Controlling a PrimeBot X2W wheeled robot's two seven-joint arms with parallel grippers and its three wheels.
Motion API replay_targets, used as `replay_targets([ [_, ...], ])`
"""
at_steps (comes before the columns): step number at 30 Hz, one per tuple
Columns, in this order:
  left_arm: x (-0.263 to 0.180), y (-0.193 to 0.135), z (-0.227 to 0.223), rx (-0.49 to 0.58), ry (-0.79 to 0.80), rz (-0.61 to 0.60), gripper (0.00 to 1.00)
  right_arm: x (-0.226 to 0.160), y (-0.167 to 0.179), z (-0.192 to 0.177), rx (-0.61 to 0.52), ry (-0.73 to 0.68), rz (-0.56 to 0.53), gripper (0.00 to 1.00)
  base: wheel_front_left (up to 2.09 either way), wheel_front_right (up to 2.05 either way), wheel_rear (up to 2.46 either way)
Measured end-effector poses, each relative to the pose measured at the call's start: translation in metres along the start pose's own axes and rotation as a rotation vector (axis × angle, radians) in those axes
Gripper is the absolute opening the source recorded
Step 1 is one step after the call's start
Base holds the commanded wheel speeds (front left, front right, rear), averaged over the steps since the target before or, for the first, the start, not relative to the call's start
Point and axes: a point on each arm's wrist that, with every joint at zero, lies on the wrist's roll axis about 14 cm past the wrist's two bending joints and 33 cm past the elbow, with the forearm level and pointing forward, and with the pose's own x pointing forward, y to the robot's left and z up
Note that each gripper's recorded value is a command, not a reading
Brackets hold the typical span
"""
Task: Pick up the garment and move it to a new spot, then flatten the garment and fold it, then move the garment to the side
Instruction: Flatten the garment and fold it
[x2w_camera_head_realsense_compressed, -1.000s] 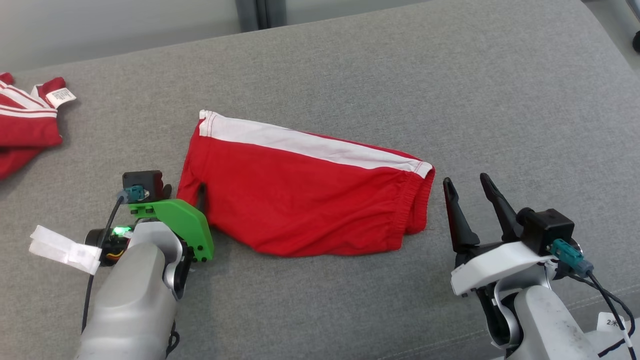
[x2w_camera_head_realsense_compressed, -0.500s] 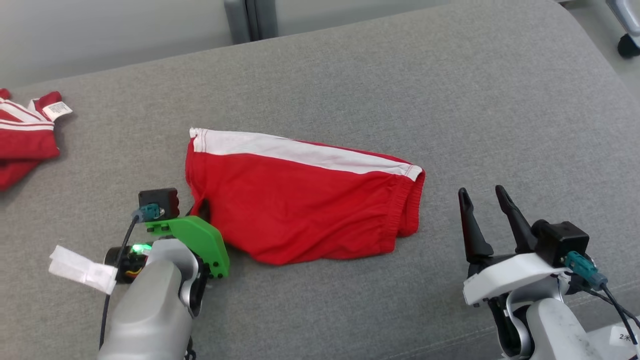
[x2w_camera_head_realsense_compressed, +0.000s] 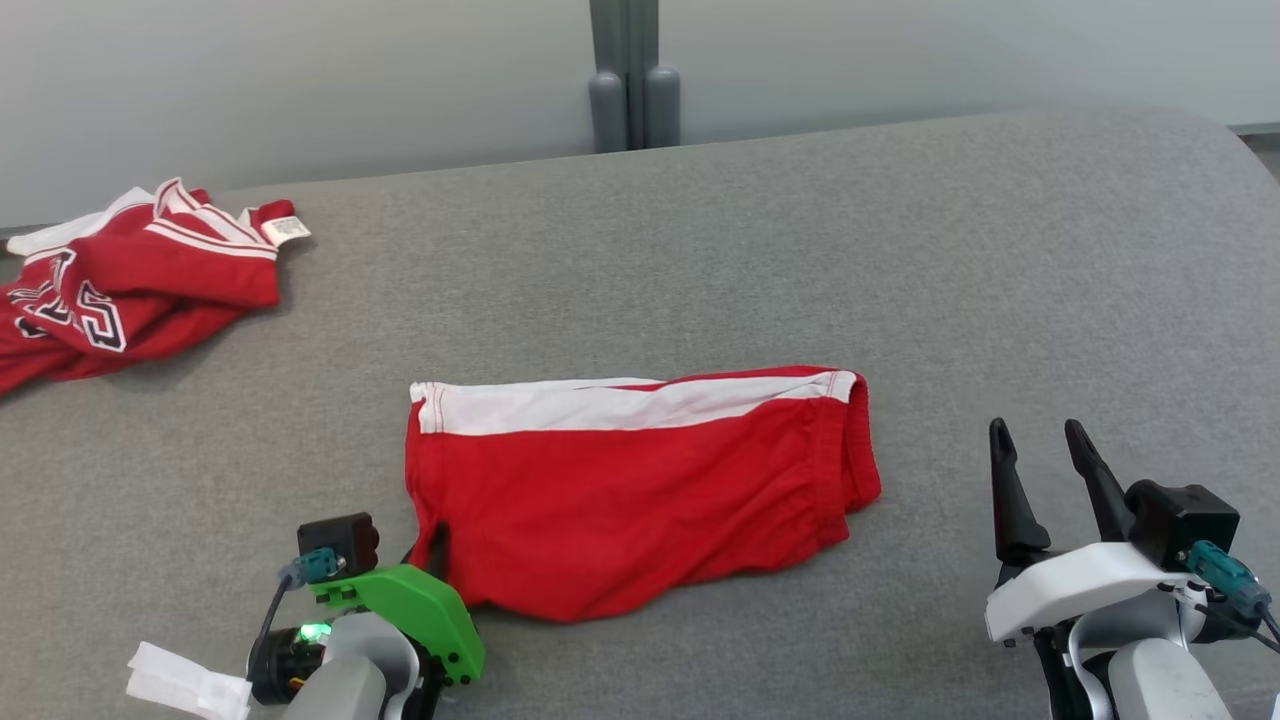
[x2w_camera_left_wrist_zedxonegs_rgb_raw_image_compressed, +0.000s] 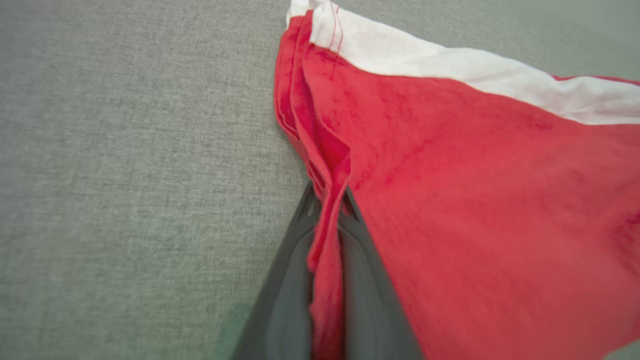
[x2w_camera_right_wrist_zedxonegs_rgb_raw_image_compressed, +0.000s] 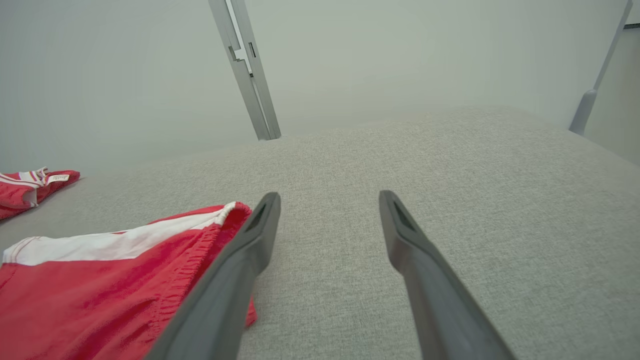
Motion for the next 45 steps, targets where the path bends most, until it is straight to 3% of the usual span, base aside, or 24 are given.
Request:
replay_targets([
  [2,-0.006,0.003,0.001,-0.012,-0.017,0.014,0.05,0.003,0.008,0.002,-0.001,-0.003,0.024,1.00,0.00,0.00,0.00],
  [3,-0.009,0.004,0.003,-0.022,-0.031,0.019,0.40,0.004,0.012,0.004,0.000,-0.004,0.037,1.00,0.00,0.00,0.00],
  [4,-0.011,0.004,0.007,-0.025,-0.053,0.025,1.00,0.005,0.016,0.005,-0.001,-0.007,0.047,1.00,0.00,0.00,0.00],
  [20,-0.057,-0.012,0.090,0.079,-0.450,0.045,1.00,-0.008,0.019,0.011,-0.015,-0.014,0.060,1.00,0.00,0.00,0.00],
  [29,-0.086,-0.006,0.057,0.048,-0.432,0.078,1.00,-0.018,0.017,-0.004,-0.013,0.024,0.054,1.00,0.00,0.00,0.00],
  [45,-0.101,0.001,0.065,0.083,-0.465,0.105,1.00,0.003,0.061,-0.032,-0.036,0.161,0.183,1.00,0.00,0.00,0.00],
])
